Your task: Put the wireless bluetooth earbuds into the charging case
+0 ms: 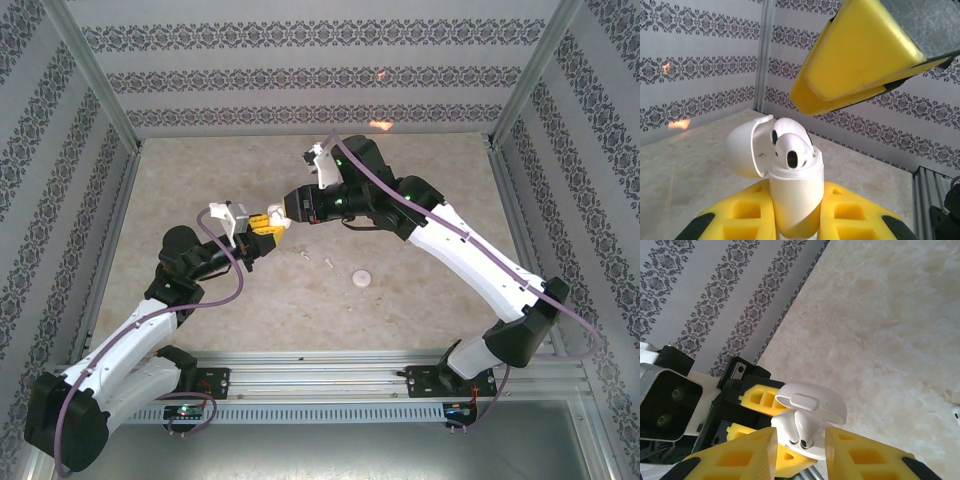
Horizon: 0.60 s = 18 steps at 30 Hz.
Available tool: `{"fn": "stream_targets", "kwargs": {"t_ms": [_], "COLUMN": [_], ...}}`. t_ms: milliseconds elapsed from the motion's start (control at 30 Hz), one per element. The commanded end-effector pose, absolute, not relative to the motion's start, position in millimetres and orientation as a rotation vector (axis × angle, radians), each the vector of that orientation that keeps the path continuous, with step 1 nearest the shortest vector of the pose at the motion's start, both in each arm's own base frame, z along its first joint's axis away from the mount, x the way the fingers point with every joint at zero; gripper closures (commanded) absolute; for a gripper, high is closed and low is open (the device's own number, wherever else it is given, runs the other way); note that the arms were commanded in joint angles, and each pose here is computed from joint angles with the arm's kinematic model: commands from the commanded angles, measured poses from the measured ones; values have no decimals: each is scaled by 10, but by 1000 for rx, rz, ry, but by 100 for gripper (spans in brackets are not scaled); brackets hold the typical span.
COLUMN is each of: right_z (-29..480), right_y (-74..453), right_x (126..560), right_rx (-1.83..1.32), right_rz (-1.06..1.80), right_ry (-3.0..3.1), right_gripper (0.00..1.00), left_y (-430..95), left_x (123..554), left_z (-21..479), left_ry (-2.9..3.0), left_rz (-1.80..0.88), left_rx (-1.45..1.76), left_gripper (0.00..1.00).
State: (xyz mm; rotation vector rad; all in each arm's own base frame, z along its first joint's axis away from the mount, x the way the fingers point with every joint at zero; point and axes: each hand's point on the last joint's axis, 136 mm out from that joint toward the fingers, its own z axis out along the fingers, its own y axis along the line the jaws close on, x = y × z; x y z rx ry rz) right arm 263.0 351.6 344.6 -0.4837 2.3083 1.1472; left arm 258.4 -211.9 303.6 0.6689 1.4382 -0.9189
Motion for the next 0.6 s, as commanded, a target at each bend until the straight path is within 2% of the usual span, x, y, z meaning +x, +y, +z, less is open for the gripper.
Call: {"fn": "stream_targets", "kwargs": {"t_ms": [0,433,567], "right_z": [3458,3205,3167], "right_y": [3574,3610,3659], "right_x": [2614,2593,2546], "right_rx": [-521,-542,-565], "right_rz": [1161,1117,1123], "right_ry": [2311,2406,2432], "right_gripper": [70,70,67], "left_y": [-2171,-2175,-2173], "left_x": [2509,2507,2516], "left_z": [3171,3185,3160], "left_ry": [1378,1377,1384], "left_rz": [-921,-910,-904], "left_rx": [718,729,730], "left_gripper": [100,100,100]}}
